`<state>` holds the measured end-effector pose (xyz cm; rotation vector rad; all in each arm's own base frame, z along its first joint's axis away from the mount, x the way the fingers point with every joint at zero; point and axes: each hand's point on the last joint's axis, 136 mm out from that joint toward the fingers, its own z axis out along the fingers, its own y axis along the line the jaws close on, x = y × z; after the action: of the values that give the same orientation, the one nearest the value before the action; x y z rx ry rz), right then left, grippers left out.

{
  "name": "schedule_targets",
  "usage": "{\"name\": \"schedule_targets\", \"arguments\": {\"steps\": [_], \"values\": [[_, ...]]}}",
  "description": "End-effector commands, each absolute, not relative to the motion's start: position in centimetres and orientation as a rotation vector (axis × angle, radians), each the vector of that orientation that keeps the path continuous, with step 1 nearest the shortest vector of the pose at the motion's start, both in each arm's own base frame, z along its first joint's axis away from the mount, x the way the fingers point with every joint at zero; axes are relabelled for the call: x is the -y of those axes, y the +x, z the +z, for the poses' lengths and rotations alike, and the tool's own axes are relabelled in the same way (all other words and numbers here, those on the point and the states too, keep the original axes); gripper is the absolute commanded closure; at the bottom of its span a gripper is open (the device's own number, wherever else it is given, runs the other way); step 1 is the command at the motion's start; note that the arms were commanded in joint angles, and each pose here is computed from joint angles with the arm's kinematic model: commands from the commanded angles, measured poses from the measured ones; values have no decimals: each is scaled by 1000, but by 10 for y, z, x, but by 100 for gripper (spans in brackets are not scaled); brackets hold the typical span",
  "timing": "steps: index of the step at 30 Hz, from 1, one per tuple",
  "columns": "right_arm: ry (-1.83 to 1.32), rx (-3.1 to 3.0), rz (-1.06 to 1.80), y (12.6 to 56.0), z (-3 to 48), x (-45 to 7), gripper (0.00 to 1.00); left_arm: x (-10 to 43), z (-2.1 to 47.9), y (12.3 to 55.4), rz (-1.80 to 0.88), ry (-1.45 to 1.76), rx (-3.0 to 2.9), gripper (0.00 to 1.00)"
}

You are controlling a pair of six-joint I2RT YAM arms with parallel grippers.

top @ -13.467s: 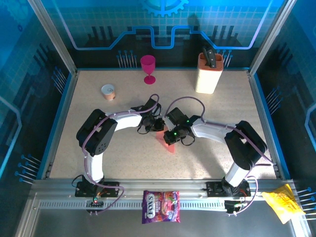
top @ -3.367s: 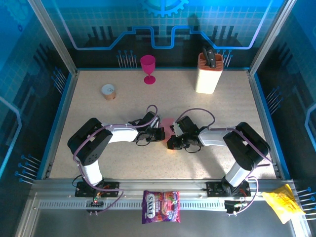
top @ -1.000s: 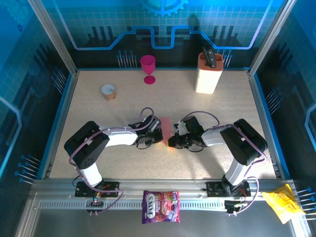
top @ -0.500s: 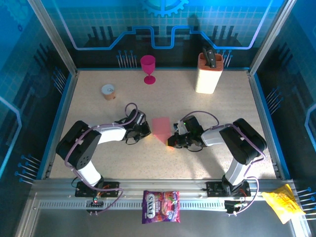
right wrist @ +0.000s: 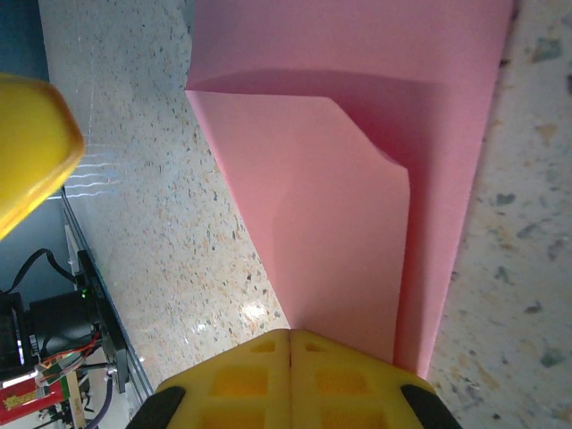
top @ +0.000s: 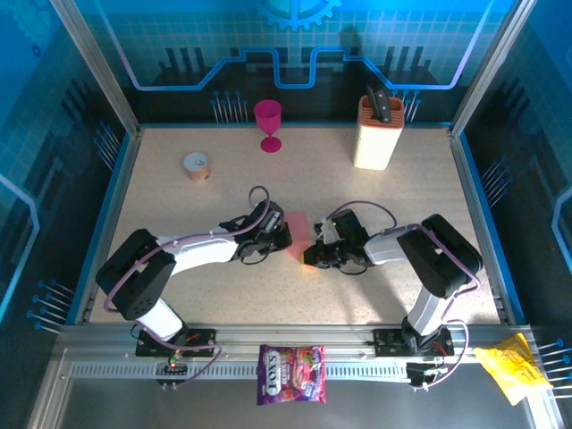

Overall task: Fold a paper plane with a square sheet of paper (pick it up from the middle)
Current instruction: Third fold the triangle at the center of the table.

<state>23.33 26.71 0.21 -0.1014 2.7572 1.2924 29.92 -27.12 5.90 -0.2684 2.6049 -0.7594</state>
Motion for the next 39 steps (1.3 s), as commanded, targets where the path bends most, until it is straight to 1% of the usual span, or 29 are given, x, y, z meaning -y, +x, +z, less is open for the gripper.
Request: {"name": "schedule_targets", "arguments": {"steps": [1, 6, 10, 13, 21, 24, 39], "values": [[160, -3187, 720, 166, -87, -184, 100, 283, 54, 298, -801, -246, -2610, 100], [151, -3187, 729, 167, -86, -186, 100, 291, 43, 296, -845, -232, -2624, 100], [147, -3185, 736, 168, -85, -187, 100, 292, 30, 296, -827, -213, -2647, 100], [145, -3183, 741, 169, -84, -188, 100, 288, 18, 296, -780, -221, -2673, 100], [123, -3180, 746, 166, -82, -187, 100, 245, -23, 287, -464, -330, -2775, 100], [114, -3185, 735, 161, -82, -183, 100, 234, -32, 282, -406, -367, -2800, 100], [133, -3179, 695, 138, -74, -166, 100, 225, -50, 275, -347, -393, -2849, 100]]}}
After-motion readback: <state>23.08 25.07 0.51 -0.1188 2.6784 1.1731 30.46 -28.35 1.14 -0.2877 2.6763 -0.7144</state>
